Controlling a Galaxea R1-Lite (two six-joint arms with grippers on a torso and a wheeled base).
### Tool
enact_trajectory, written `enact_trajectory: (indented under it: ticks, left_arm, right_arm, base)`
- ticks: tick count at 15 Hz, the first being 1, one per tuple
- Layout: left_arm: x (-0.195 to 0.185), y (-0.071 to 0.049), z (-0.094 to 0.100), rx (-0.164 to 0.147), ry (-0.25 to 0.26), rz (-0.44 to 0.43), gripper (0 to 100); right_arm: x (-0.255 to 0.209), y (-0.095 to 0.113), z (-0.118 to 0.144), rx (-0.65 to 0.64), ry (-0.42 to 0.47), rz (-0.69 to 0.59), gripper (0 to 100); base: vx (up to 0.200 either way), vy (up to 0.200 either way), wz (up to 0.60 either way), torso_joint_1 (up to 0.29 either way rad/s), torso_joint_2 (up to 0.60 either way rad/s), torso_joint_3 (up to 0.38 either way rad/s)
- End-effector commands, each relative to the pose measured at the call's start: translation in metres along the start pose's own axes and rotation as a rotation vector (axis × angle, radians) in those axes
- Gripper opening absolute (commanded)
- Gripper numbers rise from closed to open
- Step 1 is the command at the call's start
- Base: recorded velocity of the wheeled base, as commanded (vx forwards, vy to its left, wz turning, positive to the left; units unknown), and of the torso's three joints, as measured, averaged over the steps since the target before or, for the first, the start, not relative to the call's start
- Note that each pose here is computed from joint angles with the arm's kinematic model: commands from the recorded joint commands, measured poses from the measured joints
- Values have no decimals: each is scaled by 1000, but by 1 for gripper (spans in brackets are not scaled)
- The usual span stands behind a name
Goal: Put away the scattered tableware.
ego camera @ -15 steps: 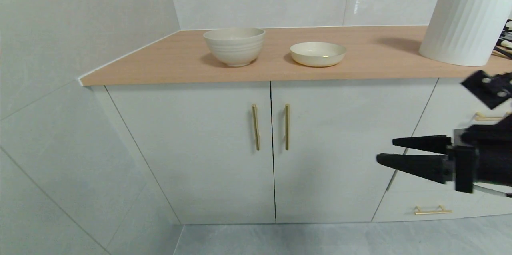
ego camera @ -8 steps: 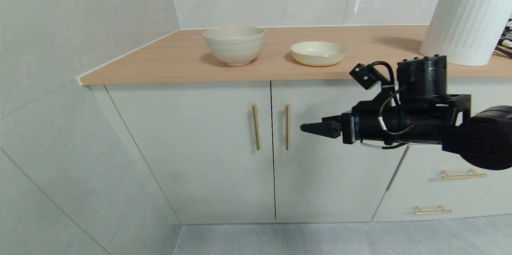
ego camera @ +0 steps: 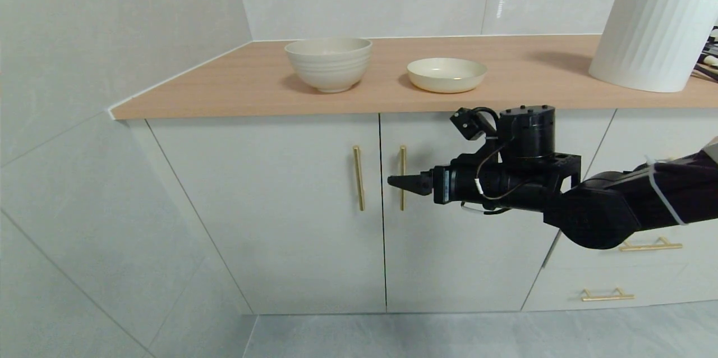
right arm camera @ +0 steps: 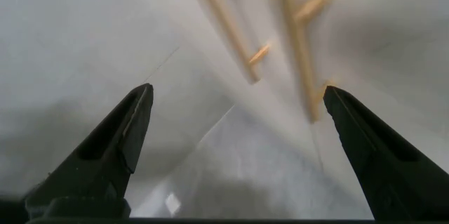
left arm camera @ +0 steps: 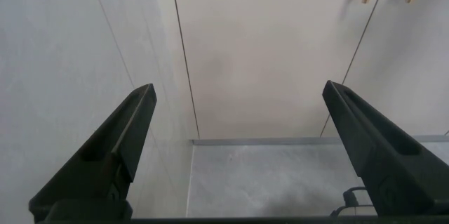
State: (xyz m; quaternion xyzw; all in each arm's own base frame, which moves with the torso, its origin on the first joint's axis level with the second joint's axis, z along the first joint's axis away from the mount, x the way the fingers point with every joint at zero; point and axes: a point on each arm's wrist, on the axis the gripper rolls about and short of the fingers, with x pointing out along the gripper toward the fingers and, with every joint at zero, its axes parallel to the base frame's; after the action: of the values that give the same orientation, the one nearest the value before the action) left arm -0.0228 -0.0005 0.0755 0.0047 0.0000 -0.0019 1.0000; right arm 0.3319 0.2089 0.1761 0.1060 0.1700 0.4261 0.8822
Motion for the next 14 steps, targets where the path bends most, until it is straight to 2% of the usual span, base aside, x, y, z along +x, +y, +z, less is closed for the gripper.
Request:
enact_trajectory:
  ticks: [1,8,14]
  left_arm:
    - [0,0,0,0,2,1,100]
    - [0,0,0,0,2,1,100]
    - [0,0,0,0,2,-1,100]
  right_arm:
    - [15,-8,-10,32,8,-20,100]
    - [32,-4,-18,55,-1,-28,100]
    - [50,0,-27,63,-64,-43,100]
  base:
    - [0,0,0,0,0,0]
    - [0,0,0,0,0,0]
    - [0,0,0,0,0,0]
